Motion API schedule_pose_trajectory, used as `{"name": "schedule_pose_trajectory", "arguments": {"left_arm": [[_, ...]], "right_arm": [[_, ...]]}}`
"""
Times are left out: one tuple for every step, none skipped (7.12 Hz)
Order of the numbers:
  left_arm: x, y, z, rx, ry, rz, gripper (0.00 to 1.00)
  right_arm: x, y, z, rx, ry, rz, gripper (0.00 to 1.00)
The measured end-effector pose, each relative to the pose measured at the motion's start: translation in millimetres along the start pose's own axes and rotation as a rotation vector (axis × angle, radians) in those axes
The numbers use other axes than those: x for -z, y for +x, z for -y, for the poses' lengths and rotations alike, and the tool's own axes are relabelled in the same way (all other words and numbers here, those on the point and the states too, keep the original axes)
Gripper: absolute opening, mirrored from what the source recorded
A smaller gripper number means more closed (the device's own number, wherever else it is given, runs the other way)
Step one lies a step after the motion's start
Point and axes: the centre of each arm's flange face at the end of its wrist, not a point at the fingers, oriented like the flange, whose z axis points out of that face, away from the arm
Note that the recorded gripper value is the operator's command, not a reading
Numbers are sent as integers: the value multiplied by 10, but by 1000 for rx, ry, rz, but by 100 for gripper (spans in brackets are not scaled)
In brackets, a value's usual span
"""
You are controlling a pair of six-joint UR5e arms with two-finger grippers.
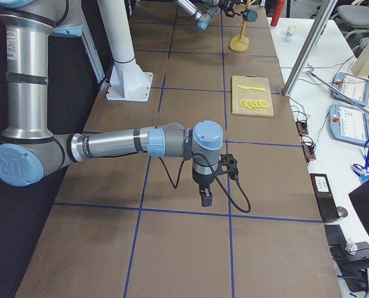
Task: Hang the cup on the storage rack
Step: 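Open the left gripper and draw it back from the hung mug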
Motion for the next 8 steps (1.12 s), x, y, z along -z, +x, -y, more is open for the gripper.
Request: {"name": "schedule_pose_trajectory", "arguments": {"left_arm": [[92, 13, 5, 0, -10, -4, 100], [218, 38, -10, -1, -27, -11, 100], [379, 83, -91, -15, -57, -20, 100], [553, 131, -212, -57, -86, -29, 100], [755, 162, -350, -133, -115, -18, 100], [897, 172, -501, -216, -150, 29, 100], [955, 222, -619, -318, -180, 96, 100], [976, 370, -693, -461, -202, 181, 100]], "right_arm": [[0, 0, 0, 0, 0, 0, 100], [0, 0, 0, 0, 0, 0, 100], [0, 0, 0, 0, 0, 0, 100], [0, 0, 0, 0, 0, 0, 100], [1, -1, 2, 0, 0, 0, 100], [3, -1, 4, 1, 1, 0, 100], [3, -1, 6, 1, 1, 0, 100], [-1, 2, 6, 0, 0, 0, 100]]}}
